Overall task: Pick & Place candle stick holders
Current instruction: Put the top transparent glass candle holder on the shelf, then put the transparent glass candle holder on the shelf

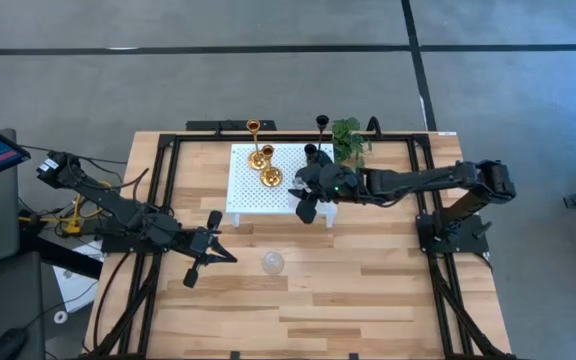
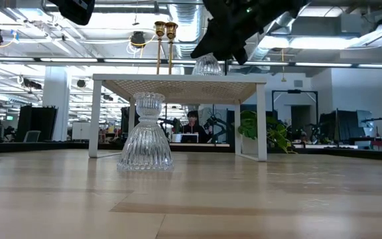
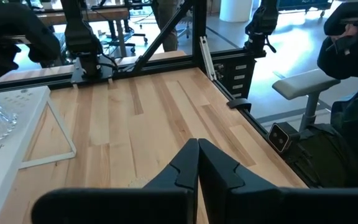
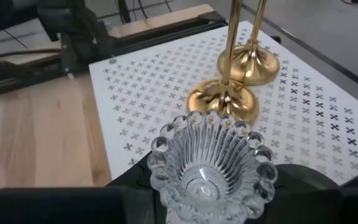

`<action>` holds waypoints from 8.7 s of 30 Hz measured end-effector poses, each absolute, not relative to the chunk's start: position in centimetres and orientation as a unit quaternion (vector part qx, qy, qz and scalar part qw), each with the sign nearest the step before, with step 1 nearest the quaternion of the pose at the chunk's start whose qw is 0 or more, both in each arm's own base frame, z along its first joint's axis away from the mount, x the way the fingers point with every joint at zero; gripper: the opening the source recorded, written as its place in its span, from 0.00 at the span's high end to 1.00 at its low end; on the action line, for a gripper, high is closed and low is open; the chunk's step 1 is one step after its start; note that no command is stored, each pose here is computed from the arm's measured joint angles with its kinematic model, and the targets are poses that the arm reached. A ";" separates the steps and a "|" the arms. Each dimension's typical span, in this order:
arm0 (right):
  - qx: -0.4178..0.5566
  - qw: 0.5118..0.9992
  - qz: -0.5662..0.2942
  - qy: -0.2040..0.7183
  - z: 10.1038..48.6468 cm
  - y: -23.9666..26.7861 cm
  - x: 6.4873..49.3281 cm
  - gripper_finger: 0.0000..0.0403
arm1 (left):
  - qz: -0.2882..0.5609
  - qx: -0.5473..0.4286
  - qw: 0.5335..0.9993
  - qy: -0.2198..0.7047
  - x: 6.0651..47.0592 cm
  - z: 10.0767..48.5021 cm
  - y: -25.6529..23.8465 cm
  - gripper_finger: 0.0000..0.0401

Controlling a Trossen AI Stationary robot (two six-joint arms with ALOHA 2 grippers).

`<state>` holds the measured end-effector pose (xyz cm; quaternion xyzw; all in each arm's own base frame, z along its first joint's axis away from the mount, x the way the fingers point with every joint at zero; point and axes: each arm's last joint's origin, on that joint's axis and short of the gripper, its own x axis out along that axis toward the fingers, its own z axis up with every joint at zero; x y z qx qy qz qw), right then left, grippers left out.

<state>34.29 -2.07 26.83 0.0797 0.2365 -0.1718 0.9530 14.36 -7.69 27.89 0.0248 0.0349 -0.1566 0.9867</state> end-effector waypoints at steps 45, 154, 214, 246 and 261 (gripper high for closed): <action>0.061 0.954 -0.175 0.236 27.3 -2.6 33.9 0.43 | -0.157 0.025 0.987 0.035 14.4 27.9 -7.7 0.98; -0.043 0.993 0.069 0.081 20.6 -0.9 14.2 1.00 | -0.014 0.082 0.986 0.142 16.9 16.6 -12.8 0.99; -0.027 0.993 -0.016 0.111 20.1 -3.3 13.9 1.00 | -0.060 -0.086 0.987 0.123 18.3 14.0 -5.8 0.58; -0.026 0.993 -0.016 0.115 20.0 -3.3 13.9 1.00 | -0.068 -0.060 0.990 0.104 26.1 14.9 -8.6 0.23; -0.026 0.993 -0.016 0.114 20.0 -3.3 13.9 1.00 | -0.078 -0.065 0.992 0.076 26.3 15.5 -8.4 0.12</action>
